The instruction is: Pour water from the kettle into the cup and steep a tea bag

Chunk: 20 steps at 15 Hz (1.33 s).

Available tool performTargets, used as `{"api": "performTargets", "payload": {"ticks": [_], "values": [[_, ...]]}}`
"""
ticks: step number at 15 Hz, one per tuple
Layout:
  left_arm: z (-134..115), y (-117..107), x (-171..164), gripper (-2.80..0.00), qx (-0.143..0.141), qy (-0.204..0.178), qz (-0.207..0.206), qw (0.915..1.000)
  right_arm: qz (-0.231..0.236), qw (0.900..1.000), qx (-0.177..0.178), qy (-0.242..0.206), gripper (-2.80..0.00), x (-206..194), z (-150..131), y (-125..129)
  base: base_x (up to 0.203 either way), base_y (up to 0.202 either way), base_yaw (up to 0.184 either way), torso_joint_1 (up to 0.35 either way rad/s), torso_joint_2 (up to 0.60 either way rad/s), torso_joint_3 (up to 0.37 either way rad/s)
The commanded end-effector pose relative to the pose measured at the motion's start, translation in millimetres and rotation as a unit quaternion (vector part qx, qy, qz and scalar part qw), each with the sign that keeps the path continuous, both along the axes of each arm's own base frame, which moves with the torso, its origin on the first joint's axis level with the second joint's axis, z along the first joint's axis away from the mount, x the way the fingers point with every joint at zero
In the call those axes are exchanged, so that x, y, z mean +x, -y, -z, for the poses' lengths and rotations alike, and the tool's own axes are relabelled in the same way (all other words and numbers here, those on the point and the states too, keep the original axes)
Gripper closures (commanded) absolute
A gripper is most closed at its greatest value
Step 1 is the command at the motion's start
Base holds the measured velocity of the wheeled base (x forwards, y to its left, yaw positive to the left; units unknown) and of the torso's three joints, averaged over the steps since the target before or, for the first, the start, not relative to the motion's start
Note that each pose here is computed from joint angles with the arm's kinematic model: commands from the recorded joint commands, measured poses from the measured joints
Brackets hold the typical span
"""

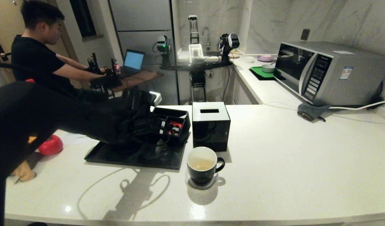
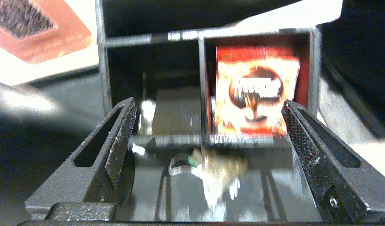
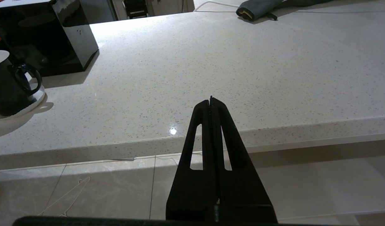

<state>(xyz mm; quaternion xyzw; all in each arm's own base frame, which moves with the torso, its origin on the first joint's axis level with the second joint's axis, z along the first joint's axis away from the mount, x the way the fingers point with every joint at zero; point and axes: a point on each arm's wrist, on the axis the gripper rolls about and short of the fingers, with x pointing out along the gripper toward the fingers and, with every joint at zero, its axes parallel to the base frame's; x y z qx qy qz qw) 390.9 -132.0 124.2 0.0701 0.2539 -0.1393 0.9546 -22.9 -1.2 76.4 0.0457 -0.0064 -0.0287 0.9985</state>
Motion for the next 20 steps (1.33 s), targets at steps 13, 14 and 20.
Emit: {"api": "performTargets", "payload": {"ticks": [13, 14, 20], "values": [[-20, -4, -57, 0.00, 0.023, -0.065, 0.020, 0.9974, 0.000, 1.000, 0.000, 0.000, 0.00, 0, 0, 0, 0.000, 0.000, 0.000, 0.000, 0.00, 0.000], [-19, -4, -58, 0.00, 0.025, -0.071, 0.021, 0.9970, 0.000, 1.000, 0.000, 0.000, 0.00, 0, 0, 0, 0.000, 0.000, 0.000, 0.000, 0.00, 0.000], [-14, -3, -56, 0.00, 0.029, -0.083, 0.019, 0.9959, 0.000, 1.000, 0.000, 0.000, 0.00, 0, 0, 0, 0.000, 0.000, 0.000, 0.000, 0.00, 0.000]]}}
